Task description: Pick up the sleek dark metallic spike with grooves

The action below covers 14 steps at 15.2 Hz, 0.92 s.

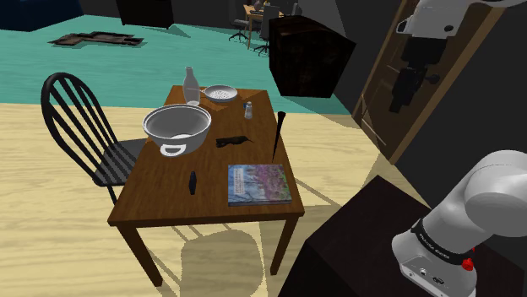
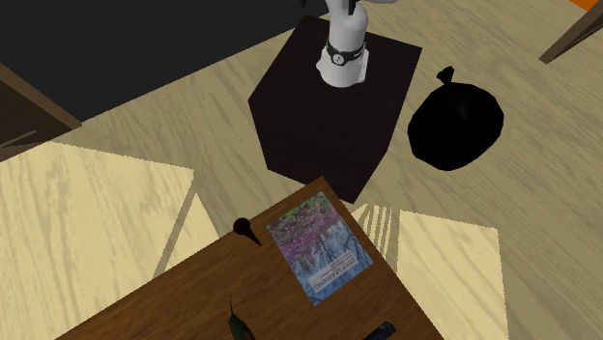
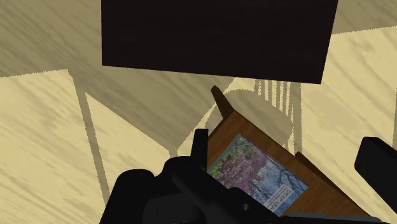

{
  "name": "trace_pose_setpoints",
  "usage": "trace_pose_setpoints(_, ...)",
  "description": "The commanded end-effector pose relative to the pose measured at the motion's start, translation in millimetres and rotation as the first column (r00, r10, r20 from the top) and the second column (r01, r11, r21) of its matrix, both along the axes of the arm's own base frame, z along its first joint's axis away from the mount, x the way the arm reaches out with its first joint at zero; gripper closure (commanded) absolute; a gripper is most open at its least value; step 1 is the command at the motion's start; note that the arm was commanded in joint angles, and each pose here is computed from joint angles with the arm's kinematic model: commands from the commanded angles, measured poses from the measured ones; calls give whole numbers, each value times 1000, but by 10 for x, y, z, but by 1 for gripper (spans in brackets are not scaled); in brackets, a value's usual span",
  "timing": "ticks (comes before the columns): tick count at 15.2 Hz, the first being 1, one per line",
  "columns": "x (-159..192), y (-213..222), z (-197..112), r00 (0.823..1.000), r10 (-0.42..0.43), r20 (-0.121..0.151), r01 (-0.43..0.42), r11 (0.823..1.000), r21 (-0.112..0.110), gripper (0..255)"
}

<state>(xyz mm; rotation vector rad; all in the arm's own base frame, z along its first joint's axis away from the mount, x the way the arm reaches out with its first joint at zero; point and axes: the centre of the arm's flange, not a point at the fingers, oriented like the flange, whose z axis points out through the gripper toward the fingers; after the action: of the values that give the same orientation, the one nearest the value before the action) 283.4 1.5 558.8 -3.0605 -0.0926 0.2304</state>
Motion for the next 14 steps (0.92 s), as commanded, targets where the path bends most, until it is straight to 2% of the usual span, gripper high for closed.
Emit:
trace_pose_setpoints(1, 0, 0, 0, 1000, 0, 0, 0, 1000, 0, 0)
trace_pose_setpoints(14, 1466, -156, -822, 1000, 1, 26, -3, 998, 55, 0)
